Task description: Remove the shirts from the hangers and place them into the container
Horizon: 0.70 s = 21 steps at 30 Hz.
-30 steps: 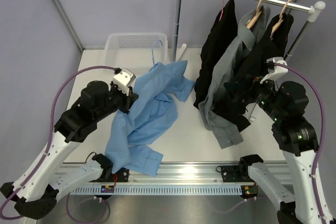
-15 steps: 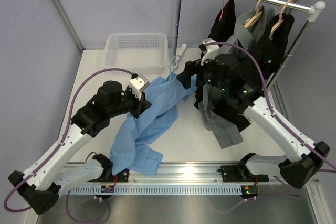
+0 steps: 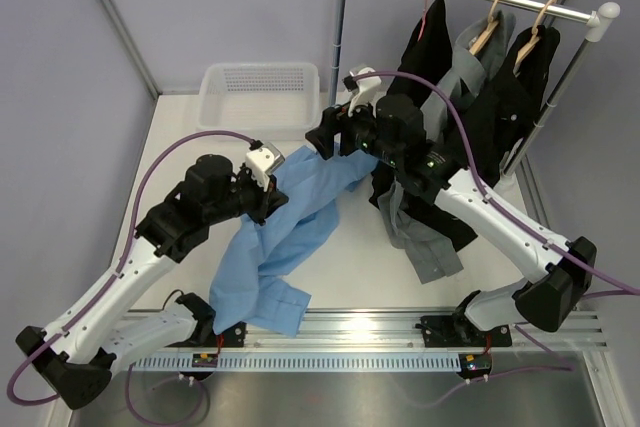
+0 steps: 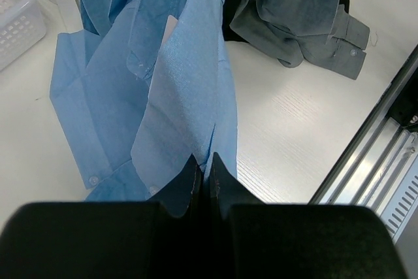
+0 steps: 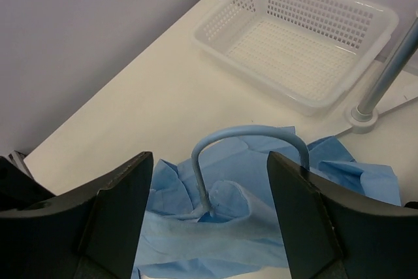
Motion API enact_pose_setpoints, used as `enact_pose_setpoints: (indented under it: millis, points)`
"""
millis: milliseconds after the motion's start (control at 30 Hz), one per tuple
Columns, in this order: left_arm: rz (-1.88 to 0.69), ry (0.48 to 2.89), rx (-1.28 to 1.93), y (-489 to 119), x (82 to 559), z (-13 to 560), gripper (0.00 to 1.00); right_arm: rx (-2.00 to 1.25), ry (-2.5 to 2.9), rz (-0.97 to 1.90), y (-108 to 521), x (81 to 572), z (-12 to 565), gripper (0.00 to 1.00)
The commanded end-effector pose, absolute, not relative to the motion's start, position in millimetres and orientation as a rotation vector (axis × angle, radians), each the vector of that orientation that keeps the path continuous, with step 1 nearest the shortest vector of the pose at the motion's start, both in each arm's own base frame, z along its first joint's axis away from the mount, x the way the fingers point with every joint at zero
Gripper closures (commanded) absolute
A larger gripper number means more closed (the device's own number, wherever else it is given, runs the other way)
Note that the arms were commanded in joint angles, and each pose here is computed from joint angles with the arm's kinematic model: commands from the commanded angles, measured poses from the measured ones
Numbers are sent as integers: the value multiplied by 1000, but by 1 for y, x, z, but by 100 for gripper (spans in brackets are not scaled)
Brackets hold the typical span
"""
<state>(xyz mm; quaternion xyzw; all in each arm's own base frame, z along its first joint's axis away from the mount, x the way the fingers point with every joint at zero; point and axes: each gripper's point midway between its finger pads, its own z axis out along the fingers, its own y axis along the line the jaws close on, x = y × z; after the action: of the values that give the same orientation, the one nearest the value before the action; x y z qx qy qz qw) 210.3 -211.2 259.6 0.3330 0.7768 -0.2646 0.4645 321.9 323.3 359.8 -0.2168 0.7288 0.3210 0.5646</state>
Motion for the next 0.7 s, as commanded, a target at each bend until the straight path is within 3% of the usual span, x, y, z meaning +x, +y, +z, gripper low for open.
enact_pose_setpoints:
  millis: [0, 100, 200, 300, 333, 400, 433, 567, 667]
  points:
    - [-649, 1801, 803, -214, 217, 281, 100, -500, 1658, 774, 336, 326, 377, 25]
    - [-644, 1793, 801, -213, 216, 283, 100, -516, 1684, 772, 343, 326, 365, 30]
    - [-640, 1787, 797, -211, 216, 284, 100, -509, 1700, 771, 344, 326, 357, 43]
    - [-637, 1786, 792, -211, 216, 284, 100, -498, 1701, 760, 343, 327, 355, 65]
    - [-636, 1787, 790, -211, 216, 284, 100, -492, 1694, 745, 341, 329, 357, 80]
    - [-635, 1782, 782, -210, 216, 286, 97, -490, 1673, 721, 336, 330, 363, 96]
    - [-631, 1781, 772, -209, 217, 288, 81, -473, 1665, 693, 332, 334, 366, 100]
    - [-603, 1764, 722, -201, 219, 298, 28, -439, 1622, 600, 317, 341, 382, 100]
    - [-565, 1715, 671, -191, 219, 318, 16, -396, 1588, 507, 301, 348, 395, 100]
